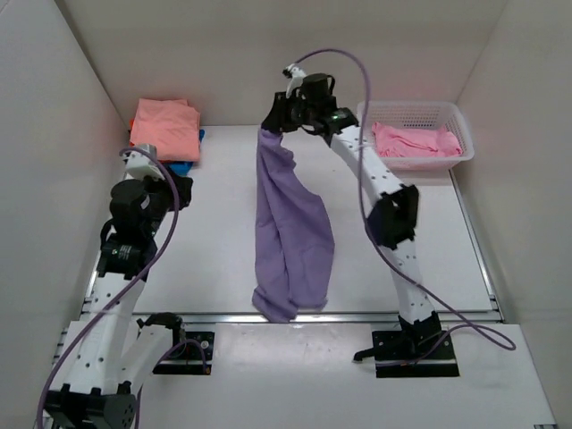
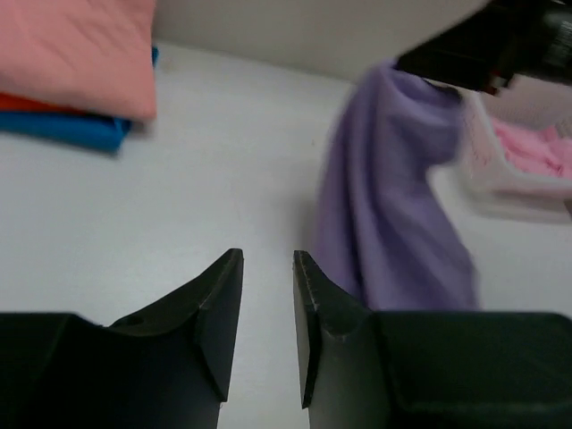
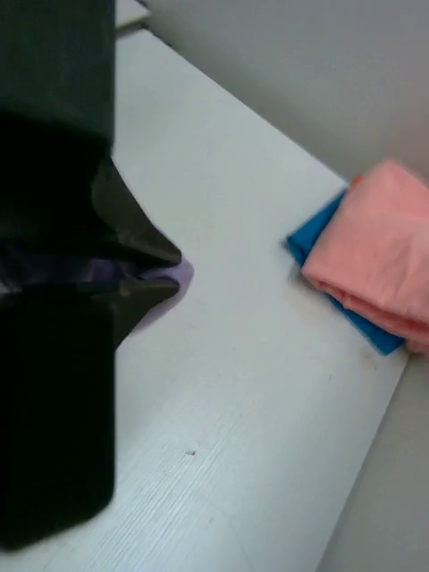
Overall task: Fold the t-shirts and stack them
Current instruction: Move the tshirt to the center of the board, then flatten out the tshirt, then fold the flattened tshirt in 1/3 of the way
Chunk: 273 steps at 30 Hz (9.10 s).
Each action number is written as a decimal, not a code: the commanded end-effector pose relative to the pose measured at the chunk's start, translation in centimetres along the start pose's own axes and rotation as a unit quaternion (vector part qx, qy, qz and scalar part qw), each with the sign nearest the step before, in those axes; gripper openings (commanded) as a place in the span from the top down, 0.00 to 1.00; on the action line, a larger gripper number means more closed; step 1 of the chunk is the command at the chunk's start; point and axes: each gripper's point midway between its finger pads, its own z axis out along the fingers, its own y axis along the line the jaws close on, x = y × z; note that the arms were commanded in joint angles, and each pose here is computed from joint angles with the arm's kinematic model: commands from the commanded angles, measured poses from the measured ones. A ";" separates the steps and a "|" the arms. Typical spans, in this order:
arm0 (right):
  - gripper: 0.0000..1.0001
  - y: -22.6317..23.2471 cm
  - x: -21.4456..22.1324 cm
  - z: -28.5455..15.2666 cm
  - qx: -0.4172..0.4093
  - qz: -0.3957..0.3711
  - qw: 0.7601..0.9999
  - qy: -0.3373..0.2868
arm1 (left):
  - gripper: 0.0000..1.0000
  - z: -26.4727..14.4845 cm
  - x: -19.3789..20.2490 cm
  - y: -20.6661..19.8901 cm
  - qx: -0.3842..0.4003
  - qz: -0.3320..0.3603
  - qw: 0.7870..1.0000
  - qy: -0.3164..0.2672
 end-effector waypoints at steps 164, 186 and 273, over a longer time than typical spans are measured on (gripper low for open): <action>1.00 -8.4 -10.3 -24.5 0.261 -0.167 0.946 -0.094 | 1.00 13.1 -19.9 -0.7 -0.047 0.052 0.996 -0.063; 1.00 -8.6 16.7 -28.0 0.242 0.002 0.965 0.101 | 1.00 -3.3 5.3 0.9 -0.054 -0.002 0.994 0.097; 0.63 -12.9 33.3 -20.0 0.274 0.214 0.897 0.272 | 0.72 3.6 29.3 7.5 -0.132 0.168 0.859 0.465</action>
